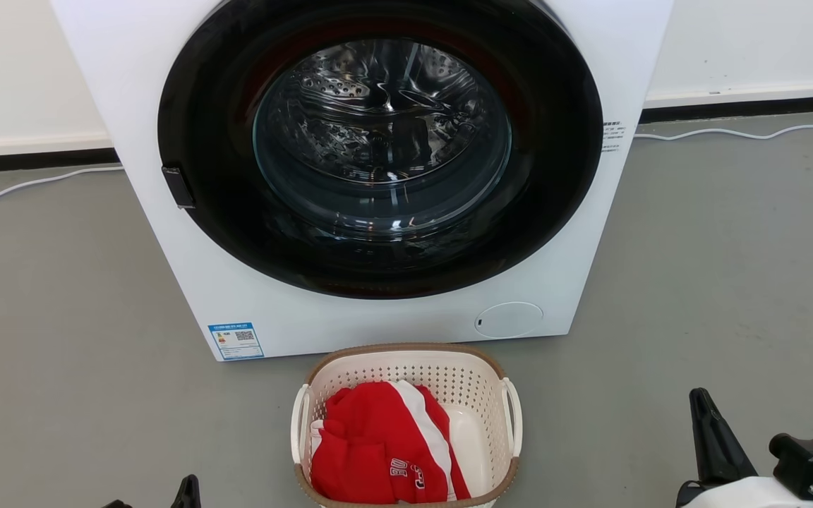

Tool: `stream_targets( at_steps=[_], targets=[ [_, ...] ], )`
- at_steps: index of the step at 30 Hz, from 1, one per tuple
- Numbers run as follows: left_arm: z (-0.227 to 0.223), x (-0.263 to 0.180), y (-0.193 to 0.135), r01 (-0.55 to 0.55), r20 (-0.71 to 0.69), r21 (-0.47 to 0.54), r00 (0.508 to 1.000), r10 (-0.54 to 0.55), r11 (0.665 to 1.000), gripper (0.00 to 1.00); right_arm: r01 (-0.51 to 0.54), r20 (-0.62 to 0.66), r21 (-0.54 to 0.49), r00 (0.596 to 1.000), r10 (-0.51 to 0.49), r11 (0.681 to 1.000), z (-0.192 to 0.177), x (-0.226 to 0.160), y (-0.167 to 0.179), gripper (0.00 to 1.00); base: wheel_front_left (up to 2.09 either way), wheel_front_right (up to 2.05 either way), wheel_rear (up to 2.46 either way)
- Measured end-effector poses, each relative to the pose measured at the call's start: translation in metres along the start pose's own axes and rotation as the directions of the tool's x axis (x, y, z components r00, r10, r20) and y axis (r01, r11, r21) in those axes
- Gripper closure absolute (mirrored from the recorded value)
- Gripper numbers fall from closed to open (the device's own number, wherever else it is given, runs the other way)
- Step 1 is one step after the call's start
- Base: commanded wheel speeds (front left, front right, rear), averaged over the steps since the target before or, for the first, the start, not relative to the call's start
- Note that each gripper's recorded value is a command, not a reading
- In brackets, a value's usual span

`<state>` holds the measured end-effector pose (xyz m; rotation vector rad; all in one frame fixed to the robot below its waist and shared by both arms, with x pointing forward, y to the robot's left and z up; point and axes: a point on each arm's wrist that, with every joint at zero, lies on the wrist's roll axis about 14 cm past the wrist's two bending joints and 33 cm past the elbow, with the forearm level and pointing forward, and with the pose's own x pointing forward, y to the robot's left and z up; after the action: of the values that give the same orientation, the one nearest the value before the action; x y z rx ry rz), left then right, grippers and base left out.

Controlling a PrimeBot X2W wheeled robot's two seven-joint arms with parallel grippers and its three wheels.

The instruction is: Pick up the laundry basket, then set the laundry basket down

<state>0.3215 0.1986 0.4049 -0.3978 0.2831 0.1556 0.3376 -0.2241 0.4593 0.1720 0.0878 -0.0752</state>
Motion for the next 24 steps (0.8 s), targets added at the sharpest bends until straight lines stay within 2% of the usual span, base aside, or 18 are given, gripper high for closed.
stream_targets(
  at_steps=[11, 24],
  targets=[
    [-0.0009, 0.0011, -0.0002, -0.009, -0.023, -0.122, 1.0, 0.006, 0.993, 1.0, 0.024, -0.01, 0.139, 1.0, -0.023, 0.99, -0.0012, 0.0015, -0.0017, 1.0, 0.0, 0.0, 0.0],
    [0.0064, 0.0065, -0.0059, 0.001, -0.021, -0.266, 1.0, -0.007, 0.964, 1.0, 0.049, -0.036, 0.301, 0.999, -0.04, 0.952, -0.0049, 0.0028, -0.0028, 1.0, 0.0, 0.0, 0.0]
  ],
)
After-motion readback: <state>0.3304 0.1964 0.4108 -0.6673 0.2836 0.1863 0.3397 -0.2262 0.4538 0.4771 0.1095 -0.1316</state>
